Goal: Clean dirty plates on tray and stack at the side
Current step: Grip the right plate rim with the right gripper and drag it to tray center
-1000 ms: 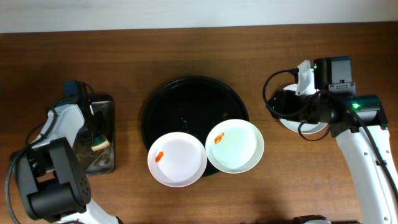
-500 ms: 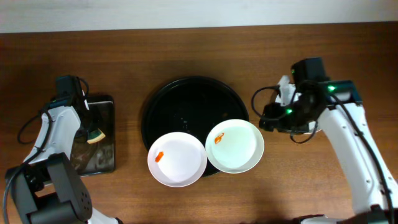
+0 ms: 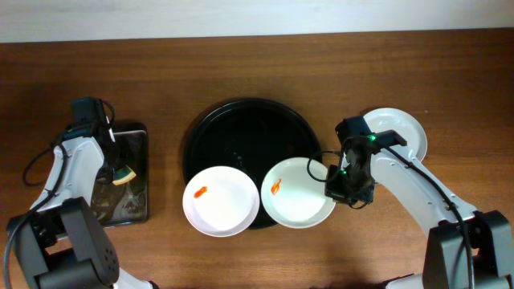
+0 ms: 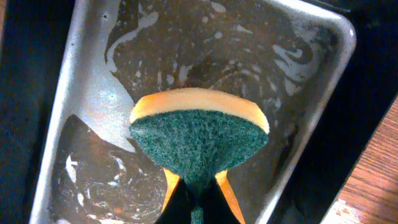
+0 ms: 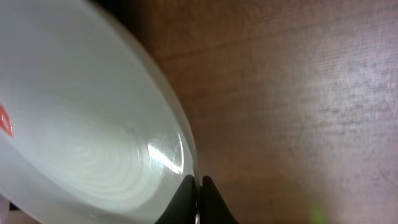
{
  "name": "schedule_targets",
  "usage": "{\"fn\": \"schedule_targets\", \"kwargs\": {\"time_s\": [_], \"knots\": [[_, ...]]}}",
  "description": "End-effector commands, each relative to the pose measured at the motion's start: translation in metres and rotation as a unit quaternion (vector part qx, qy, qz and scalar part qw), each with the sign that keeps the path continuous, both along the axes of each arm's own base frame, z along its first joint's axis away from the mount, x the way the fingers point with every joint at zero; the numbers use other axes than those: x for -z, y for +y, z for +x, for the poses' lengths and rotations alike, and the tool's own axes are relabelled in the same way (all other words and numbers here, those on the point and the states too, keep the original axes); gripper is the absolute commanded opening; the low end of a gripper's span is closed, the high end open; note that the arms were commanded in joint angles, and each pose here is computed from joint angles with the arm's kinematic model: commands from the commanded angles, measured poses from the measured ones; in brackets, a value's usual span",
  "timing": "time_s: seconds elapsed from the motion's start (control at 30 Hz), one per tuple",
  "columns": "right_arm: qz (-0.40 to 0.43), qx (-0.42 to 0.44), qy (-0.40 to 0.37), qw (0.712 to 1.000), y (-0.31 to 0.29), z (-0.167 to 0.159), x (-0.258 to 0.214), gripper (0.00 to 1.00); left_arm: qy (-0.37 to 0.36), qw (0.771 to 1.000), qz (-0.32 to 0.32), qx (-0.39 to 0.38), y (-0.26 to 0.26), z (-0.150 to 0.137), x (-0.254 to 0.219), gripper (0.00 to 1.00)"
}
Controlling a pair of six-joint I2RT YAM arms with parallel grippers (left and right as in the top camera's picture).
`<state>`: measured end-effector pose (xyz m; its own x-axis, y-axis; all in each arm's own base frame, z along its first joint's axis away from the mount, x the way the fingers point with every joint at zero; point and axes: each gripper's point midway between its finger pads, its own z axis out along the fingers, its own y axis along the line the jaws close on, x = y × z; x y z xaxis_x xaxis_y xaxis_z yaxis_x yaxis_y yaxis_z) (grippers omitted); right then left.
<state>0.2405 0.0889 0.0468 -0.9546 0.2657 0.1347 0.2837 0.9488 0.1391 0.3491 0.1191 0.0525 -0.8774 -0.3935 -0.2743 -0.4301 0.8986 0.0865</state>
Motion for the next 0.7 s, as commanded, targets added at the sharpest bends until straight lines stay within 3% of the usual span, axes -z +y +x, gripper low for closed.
{"fn": "schedule_targets", "kwargs": {"time_s": [0.0,0.07,0.2,0.27,0.4,0.57,0.63,0.67], "knots": [[-0.027,-0.004,-0.075,0.997,-0.004,0.039,-0.012,0.04,0.001,1.000,0.005,0.007,0.002,0.001,-0.001,0.00],[-0.053,0.003,-0.154,0.987,-0.011,0.077,-0.017,0.04,0.001,1.000,0.005,0.007,0.002,0.001,-0.001,0.00],[-0.023,-0.042,-0.293,0.955,0.008,0.139,-0.042,0.04,-0.002,1.000,0.005,0.007,0.003,0.002,-0.001,0.00],[-0.008,-0.058,-0.303,0.951,0.017,0.144,-0.042,0.04,-0.004,1.000,0.006,0.007,0.003,0.003,-0.001,0.00],[-0.010,-0.103,-0.266,0.958,0.042,0.140,0.003,0.04,-0.003,1.000,0.006,0.007,0.003,0.002,-0.001,0.00],[-0.019,-0.113,-0.272,0.955,0.041,0.143,0.004,0.05,-0.002,1.000,0.005,0.007,0.003,0.002,-0.001,0.00],[-0.008,-0.116,-0.264,0.958,0.044,0.139,0.005,0.39,-0.002,1.000,0.005,0.007,0.003,0.002,-0.001,0.00],[0.009,-0.114,-0.243,0.963,0.048,0.129,0.008,0.46,-0.002,1.000,0.005,0.007,0.003,0.002,-0.001,0.00]]}}
